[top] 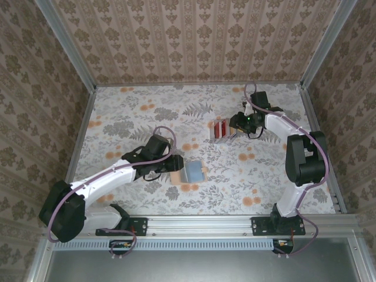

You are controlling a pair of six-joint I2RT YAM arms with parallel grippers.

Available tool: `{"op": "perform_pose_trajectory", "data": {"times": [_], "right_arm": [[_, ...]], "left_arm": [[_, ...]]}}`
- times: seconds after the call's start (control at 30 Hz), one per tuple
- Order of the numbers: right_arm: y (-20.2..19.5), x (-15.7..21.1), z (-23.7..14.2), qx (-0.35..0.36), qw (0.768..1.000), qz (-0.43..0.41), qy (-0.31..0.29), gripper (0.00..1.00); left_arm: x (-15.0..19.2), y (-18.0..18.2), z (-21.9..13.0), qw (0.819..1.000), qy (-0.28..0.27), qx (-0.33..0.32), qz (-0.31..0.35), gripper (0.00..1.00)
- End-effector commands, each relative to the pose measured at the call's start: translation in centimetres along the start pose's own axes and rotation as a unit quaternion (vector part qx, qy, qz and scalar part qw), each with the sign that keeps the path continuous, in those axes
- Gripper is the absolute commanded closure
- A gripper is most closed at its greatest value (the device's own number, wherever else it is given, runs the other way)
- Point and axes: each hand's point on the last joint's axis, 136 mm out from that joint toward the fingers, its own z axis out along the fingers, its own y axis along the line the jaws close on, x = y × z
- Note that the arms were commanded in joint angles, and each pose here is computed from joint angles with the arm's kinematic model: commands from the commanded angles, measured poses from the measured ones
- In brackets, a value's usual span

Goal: Put the credit cards into the card holder
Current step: Pick up the credit card from the storage box.

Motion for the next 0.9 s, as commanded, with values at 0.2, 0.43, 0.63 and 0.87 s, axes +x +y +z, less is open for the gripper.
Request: {"op": "perform_pose_trajectory", "data": {"times": [0.2, 0.43, 0.63, 0.87], "right_arm": [[1.06, -0.14, -1.83, -0.003, 1.0, -0.015, -0.011, 0.62], [0.74, -0.12, -1.37, -0.001, 1.0, -0.013, -0.006, 0.68], [0.49, -0.16, -1.46, 0.002, 1.0, -0.012, -0.008, 0.79], [0.29, -0.36, -2.03, 0.004, 1.0, -0.012, -0.013, 0.88]], "left_arm": [[-0.15, -0.45, -0.1, 1.0, -0.001, 0.005, 0.011, 0.52], [-0.03, -0.38, 0.03, 1.0, 0.001, 0.004, 0.01, 0.52], [-0.04, -0.35, 0.02, 1.0, 0.002, 0.004, 0.01, 0.52], [-0.01, -0.37, 0.08, 1.0, 0.003, 0.003, 0.011, 0.52]]}}
